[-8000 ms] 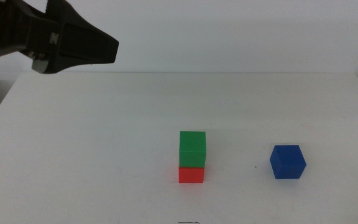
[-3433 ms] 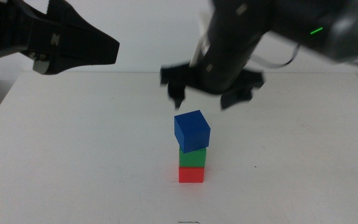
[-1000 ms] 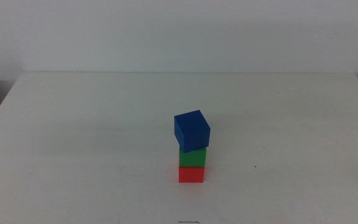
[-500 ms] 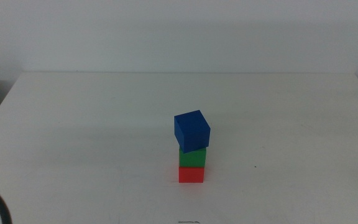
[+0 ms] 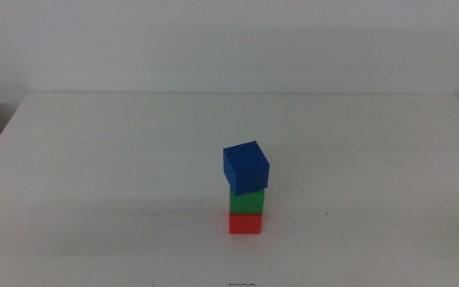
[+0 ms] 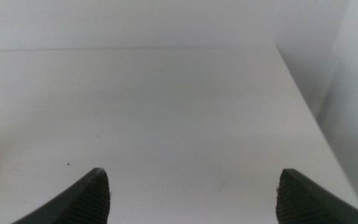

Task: Stack red cubes first, then green, then blue cubes in a specific spot.

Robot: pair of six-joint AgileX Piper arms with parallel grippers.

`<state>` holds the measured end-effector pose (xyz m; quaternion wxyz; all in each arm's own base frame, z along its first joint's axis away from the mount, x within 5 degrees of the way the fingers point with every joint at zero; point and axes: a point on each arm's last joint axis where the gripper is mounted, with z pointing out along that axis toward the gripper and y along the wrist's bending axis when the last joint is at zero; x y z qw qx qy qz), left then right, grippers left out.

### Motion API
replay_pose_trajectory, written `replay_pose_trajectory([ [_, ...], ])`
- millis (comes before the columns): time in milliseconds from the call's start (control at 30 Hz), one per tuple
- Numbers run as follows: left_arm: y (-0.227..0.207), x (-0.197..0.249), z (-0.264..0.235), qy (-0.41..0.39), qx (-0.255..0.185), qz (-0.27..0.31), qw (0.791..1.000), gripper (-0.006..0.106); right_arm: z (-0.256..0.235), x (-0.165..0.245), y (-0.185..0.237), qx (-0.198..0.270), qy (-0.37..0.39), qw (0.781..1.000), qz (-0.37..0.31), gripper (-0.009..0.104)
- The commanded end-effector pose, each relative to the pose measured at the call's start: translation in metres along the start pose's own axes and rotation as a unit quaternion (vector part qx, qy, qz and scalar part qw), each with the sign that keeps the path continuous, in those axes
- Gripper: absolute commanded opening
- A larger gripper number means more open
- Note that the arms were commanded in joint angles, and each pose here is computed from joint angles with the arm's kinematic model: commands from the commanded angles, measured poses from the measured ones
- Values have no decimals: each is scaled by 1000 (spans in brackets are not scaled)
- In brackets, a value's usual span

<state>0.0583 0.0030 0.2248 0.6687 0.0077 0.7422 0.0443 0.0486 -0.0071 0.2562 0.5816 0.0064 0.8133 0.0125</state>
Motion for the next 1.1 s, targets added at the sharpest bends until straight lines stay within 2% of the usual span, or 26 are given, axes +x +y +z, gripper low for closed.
replay_pose_trajectory([
  [0,1,-15,-2,-60,-4,-12,998,94,-1,-5,2,-1,-49,999,20,85],
  [167,1,-13,0,-85,-8,-12,996,94,6,13,2,7,-84,995,55,85],
  [400,1,4,4,-92,-10,-12,996,94,12,31,5,-12,-183,982,32,85],
  [667,-1,20,4,-73,-8,-12,997,94,25,57,4,-3,-126,991,33,85],
  [867,-1,17,-2,-110,-11,-12,994,94,25,57,3,-2,-122,992,33,85],
  [1067,-1,16,-2,-111,-11,-12,994,94,25,57,4,-2,-122,992,32,85],
])
